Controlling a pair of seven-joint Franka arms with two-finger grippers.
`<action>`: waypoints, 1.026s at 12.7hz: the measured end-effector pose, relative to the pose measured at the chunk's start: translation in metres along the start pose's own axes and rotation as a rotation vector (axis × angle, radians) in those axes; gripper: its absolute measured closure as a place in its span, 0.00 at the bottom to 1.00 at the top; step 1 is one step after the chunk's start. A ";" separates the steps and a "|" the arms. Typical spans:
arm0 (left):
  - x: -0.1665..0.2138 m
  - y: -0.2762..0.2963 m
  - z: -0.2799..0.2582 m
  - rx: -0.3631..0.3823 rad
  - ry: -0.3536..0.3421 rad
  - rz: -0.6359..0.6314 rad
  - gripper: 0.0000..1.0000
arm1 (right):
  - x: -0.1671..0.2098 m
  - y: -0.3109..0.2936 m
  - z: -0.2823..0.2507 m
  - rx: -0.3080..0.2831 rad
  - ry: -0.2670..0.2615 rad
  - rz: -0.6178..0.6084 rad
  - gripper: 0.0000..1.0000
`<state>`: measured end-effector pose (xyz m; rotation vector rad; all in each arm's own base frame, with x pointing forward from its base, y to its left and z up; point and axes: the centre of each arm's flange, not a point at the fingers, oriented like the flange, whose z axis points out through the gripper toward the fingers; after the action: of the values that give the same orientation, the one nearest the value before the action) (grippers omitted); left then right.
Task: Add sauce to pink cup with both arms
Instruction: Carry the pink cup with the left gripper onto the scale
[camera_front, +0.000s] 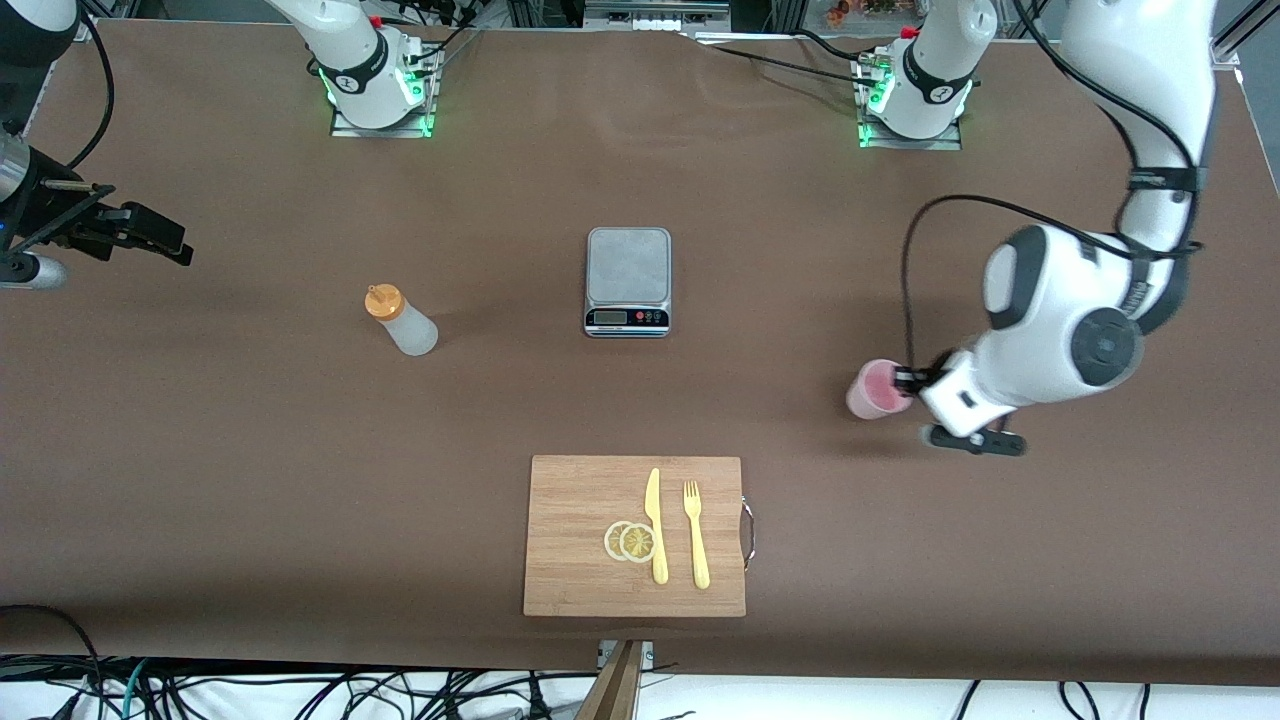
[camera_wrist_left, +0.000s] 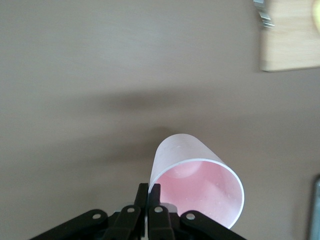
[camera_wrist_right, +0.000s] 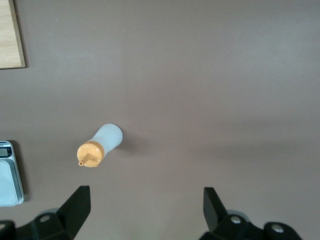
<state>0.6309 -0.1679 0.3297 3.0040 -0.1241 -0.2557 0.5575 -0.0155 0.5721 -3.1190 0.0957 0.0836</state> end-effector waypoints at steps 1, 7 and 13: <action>-0.010 0.045 0.004 0.009 -0.009 -0.010 0.97 | 0.000 0.000 0.000 0.000 -0.001 0.000 0.00; -0.096 0.249 0.039 0.028 -0.026 -0.076 0.97 | 0.000 0.000 0.001 0.000 -0.002 0.000 0.00; -0.164 0.333 0.090 0.005 0.043 -0.129 0.97 | 0.000 0.000 0.001 0.000 -0.002 0.000 0.00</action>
<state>0.4303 -0.4923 0.3120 3.0241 0.0733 -0.2034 0.5576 -0.0155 0.5715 -3.1189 0.0957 0.0867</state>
